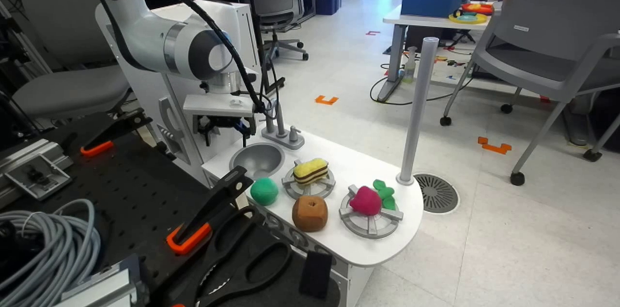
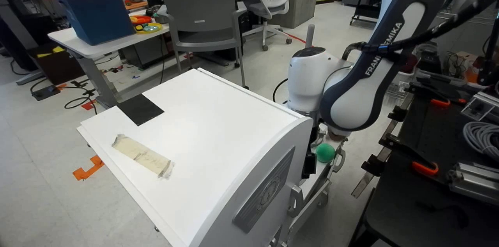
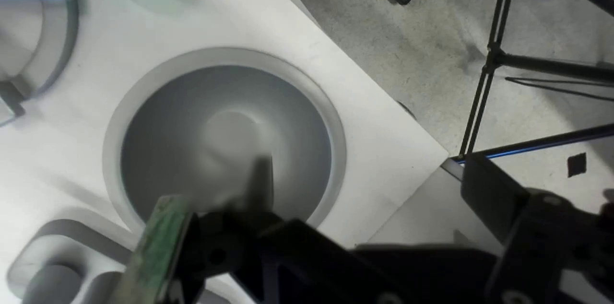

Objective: Move faucet of the sink slightly to the left.

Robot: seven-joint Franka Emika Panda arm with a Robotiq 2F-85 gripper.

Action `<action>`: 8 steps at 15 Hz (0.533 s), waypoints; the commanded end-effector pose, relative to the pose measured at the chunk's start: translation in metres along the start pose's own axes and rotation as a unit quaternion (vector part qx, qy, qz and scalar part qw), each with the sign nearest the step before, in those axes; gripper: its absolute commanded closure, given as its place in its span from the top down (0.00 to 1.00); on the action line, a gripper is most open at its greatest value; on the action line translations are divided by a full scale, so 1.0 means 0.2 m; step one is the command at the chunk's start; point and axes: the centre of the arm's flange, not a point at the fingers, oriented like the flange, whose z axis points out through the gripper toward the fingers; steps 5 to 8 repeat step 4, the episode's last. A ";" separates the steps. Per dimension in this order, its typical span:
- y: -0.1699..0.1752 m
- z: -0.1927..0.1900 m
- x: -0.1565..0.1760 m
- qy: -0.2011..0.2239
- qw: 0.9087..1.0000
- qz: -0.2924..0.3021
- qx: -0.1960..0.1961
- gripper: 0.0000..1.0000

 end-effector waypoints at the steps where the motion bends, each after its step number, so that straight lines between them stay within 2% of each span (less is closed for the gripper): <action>1: 0.02 -0.07 -0.01 0.003 1.000 0.027 -0.003 1.00; 3: 0.04 -0.14 -0.01 0.006 0.999 0.031 -0.010 1.00; 8: 0.03 -0.12 -0.01 0.004 0.999 0.030 -0.008 1.00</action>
